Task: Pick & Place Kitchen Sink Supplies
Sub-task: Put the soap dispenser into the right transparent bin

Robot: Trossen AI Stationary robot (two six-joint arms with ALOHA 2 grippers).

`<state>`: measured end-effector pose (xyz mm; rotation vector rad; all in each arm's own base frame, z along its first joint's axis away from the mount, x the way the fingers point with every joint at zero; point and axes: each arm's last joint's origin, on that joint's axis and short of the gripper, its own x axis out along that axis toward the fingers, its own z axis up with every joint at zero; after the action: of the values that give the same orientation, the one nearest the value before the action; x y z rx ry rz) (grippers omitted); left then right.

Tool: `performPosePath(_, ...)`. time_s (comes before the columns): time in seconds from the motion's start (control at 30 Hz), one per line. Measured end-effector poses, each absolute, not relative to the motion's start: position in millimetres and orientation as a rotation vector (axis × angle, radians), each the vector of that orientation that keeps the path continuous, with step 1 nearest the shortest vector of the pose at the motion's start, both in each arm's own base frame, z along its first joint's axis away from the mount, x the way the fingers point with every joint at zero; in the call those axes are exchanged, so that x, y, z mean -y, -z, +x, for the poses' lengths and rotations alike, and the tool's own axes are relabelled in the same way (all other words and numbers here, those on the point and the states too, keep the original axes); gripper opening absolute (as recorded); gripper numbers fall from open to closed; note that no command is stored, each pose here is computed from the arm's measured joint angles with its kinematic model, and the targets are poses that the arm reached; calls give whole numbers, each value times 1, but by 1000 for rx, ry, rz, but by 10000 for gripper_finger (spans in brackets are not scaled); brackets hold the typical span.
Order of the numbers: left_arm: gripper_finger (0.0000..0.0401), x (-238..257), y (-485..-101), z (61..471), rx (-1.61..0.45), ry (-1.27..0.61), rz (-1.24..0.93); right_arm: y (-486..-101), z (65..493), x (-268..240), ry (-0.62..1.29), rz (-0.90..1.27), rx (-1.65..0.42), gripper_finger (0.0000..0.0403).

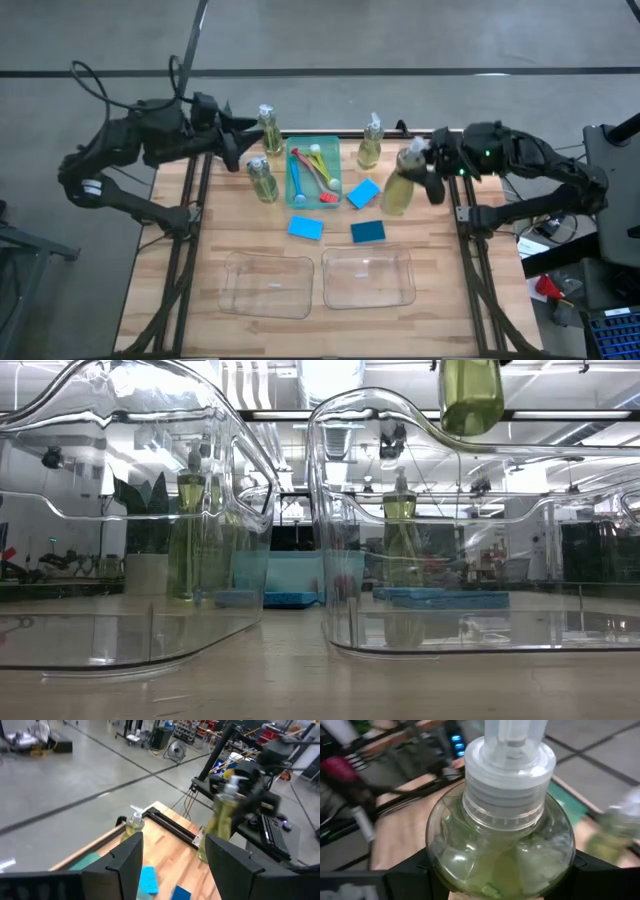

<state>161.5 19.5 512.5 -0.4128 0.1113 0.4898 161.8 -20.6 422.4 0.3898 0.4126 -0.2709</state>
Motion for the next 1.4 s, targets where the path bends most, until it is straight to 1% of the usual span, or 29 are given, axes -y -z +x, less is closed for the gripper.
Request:
performPosePath(0.13, 207, -20, -509, 171, -123, -498, -452, -415, 170, -1, 189, 377, -437, 215)
performPosePath(0.27, 207, -20, -506, 180, -147, -490, -454, -409, 179, -23, 167, 366, -449, 215)
performPosePath(0.37, 207, -20, -503, 186, -162, -486, -453, -401, 189, -43, 137, 346, -496, 215)
performPosePath(0.53, 207, -19, -500, 193, -194, -430, -461, -375, 217, -75, 61, 311, -642, 220)
performPosePath(0.67, 207, -18, -500, 194, -202, -397, -463, -352, 244, -96, 96, 282, -701, 221)
performPosePath(0.83, 207, -18, -502, 191, -200, -392, -447, -329, 276, -113, 136, 196, -670, 221)
performPosePath(1.07, 207, -16, -503, 187, -201, -345, -459, -298, 317, -130, 111, 137, -629, 223)
performPosePath(1.4, 207, -16, -505, 184, -196, -328, -459, -261, 349, -133, 182, 85, -618, 224)
